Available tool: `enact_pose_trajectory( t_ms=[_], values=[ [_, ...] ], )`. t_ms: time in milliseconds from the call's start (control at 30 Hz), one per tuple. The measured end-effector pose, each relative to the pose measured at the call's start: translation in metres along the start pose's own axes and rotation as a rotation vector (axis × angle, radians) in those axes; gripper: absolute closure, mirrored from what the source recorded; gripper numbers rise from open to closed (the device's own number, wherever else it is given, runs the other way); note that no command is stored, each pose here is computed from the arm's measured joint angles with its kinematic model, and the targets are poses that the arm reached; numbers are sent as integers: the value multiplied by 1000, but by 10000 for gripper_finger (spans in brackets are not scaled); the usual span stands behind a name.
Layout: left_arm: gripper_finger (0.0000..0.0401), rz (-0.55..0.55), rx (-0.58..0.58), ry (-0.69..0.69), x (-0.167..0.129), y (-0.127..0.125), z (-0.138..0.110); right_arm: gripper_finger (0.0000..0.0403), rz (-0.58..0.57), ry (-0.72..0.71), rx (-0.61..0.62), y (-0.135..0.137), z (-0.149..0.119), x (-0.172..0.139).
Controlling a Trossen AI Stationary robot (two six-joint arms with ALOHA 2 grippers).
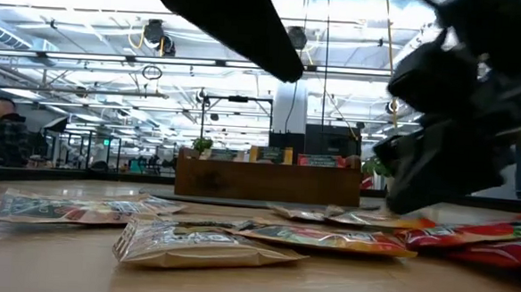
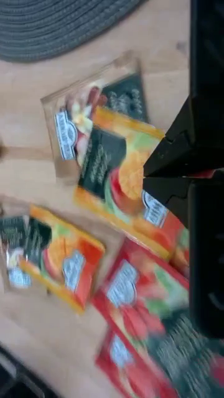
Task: Pick & Place Tea
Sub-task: Put the red tea bag into the right section of the wooden organizer
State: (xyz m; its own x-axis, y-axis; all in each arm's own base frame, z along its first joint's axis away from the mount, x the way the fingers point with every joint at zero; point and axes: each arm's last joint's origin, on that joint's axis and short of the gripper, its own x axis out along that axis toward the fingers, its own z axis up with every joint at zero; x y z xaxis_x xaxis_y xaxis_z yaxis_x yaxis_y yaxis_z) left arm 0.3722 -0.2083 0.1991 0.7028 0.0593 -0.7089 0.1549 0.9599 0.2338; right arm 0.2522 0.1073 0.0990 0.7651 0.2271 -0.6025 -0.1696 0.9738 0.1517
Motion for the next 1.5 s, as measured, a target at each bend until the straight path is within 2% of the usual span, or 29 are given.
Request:
enact_pose_trajectory(
  t_ms=[67, 300, 500, 900, 1000, 1100, 1167, 1333, 1400, 1500],
  values=[
    [370, -1, -1, -3, -1, -1, 0, 403, -4, 17, -3, -4, 1, 8],
    [370, 1, -19, -25, -1, 0, 3, 403, 87, 36, 3, -12, 15, 39],
    [370, 4, -34, -41, 0, 3, 5, 403, 79, 28, -23, -15, 20, 47],
    [370, -9, -45, -71, 0, 3, 8, 401, 130, -75, -125, 5, 47, 19],
    [370, -11, -43, -67, 6, 1, 6, 393, 161, -101, -150, 17, 54, 7],
    [370, -60, -12, -53, 23, -2, 1, 381, 187, -83, -173, 31, 54, -2],
    [370, -72, 1, -41, 35, -1, -3, 372, 151, -67, -175, 38, 50, -5],
    [370, -68, -22, -142, 53, 13, 4, 349, -42, 22, -139, 39, 37, -7],
    [370, -113, -49, -189, 57, 22, 10, 339, -105, 32, -117, 39, 34, -8],
    [371, -217, -93, -194, 70, 34, 8, 326, -108, 18, -60, 40, 35, -8]
  ],
)
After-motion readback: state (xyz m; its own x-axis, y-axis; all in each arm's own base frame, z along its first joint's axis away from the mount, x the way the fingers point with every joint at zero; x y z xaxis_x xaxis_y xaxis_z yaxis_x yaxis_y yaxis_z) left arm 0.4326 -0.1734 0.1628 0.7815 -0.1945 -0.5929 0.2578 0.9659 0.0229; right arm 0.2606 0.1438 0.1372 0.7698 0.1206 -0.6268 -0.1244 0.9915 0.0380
